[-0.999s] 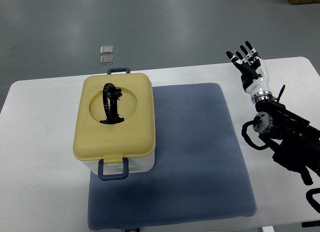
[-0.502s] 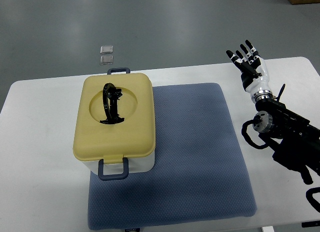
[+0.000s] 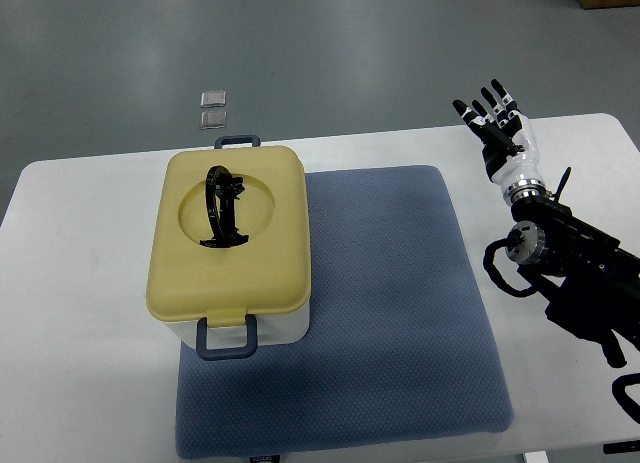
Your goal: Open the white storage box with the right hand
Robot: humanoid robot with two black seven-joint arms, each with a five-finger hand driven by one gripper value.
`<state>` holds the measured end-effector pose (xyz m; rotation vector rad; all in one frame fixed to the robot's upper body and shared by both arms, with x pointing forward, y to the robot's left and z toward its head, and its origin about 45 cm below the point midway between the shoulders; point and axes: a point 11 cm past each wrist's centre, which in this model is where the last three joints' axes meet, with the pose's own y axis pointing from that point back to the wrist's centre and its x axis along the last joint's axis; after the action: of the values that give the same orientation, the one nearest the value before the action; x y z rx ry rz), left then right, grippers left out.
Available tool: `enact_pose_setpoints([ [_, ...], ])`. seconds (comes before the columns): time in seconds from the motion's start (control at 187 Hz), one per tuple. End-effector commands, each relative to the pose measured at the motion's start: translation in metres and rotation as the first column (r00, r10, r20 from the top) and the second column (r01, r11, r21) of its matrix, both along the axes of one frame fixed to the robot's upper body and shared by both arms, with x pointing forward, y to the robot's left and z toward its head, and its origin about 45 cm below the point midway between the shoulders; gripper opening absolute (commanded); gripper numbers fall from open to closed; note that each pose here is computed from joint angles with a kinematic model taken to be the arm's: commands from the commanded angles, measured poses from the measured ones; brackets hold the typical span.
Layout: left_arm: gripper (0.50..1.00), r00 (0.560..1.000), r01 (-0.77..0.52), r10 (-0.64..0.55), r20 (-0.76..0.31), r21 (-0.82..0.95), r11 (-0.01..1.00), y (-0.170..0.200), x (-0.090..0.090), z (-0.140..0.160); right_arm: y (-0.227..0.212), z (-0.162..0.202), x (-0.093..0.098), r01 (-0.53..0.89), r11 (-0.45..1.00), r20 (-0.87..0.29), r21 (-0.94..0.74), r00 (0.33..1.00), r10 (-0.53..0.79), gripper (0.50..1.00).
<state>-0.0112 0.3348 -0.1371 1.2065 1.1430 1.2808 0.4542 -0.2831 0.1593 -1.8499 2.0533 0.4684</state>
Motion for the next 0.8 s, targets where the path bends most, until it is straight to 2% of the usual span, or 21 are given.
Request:
enact_pose_setpoints([
  [0.0, 1.000, 1.000, 0.001, -0.001, 0.000, 0.001, 1.000, 0.0005, 0.0001, 0.0001, 0.0006, -0.0009, -0.0005, -0.001, 1.000, -0.002, 0.000, 1.000, 0.001, 0.926],
  [0.636, 1.000, 1.000, -0.002, 0.002, -0.001, -0.002, 1.000, -0.0005, -0.0006, -0.0001, -0.0004, -0.0011, -0.0005, 0.002, 1.000, -0.005, -0.004, 1.000, -0.002, 0.926],
  [0.796, 1.000, 1.000, -0.002, 0.002, -0.001, -0.003, 1.000, -0.0011, -0.0006, -0.0001, -0.0042, -0.0023, -0.0006, 0.037, 0.999, -0.024, -0.031, 0.999, -0.037, 0.926],
])
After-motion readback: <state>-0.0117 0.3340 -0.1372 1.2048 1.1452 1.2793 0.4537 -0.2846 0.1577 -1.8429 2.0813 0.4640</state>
